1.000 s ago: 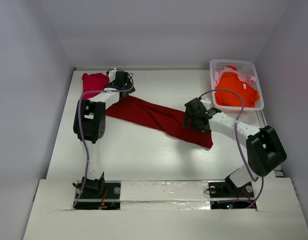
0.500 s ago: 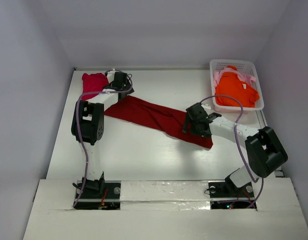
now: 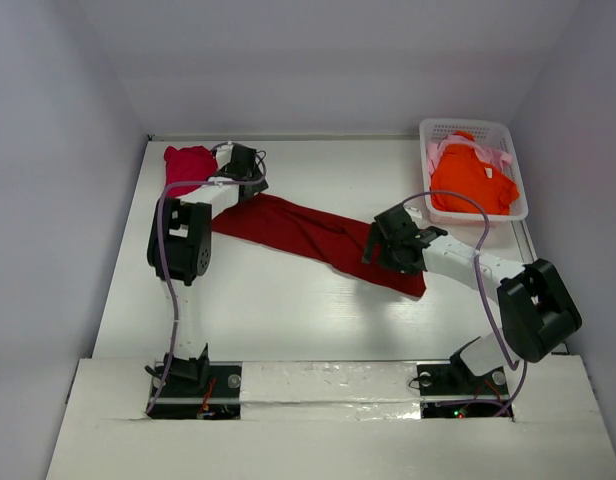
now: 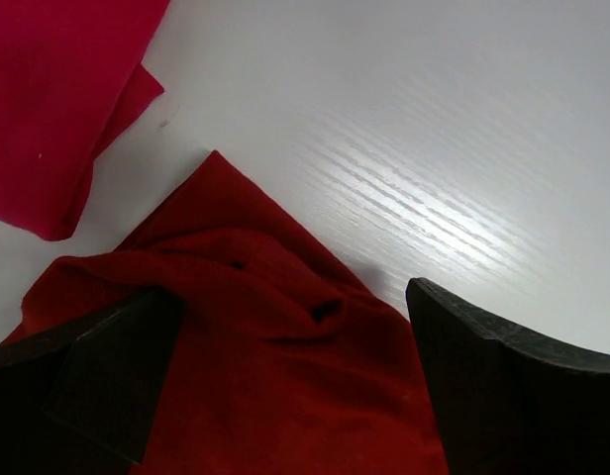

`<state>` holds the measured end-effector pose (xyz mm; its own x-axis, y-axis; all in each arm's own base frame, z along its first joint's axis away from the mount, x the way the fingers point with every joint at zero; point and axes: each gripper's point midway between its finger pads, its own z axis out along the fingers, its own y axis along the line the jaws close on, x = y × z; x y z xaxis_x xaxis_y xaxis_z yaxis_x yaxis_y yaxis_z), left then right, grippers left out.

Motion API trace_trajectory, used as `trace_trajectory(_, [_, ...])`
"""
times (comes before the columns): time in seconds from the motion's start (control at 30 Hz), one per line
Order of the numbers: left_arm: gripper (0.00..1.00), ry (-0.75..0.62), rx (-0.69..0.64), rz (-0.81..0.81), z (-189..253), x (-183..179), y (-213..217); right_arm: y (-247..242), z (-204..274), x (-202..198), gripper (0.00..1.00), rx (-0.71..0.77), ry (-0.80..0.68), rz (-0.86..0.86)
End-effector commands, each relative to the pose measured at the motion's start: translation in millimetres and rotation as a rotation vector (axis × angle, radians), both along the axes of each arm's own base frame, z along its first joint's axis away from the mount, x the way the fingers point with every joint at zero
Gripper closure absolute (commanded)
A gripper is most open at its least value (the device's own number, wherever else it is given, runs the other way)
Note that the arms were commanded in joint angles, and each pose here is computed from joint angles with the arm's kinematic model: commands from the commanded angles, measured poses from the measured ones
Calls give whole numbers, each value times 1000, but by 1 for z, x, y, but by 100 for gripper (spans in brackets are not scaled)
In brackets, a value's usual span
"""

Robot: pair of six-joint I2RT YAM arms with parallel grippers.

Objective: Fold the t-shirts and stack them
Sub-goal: Fold the tshirt

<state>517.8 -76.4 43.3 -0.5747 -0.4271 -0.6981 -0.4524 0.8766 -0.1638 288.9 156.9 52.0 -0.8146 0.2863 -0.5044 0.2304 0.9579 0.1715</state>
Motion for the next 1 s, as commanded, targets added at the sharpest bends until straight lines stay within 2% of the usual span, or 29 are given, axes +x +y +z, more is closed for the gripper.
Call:
trace_trajectory(0.0, [4,-16,29,28,11,9,8,4,1,4,2,28,-15,-12])
trace_trajectory(0.4, [1,36,84,52,0,20,14,6,7,9,2,22,-9,-20])
trace_trajectory(0.8, [1,38,77,47,-3,16,14,1,44,30,2,-23,-95,-38])
trace_trajectory(0.97, [1,32,73,45,0,16,13,2,20,25,2,-40,-33,-30])
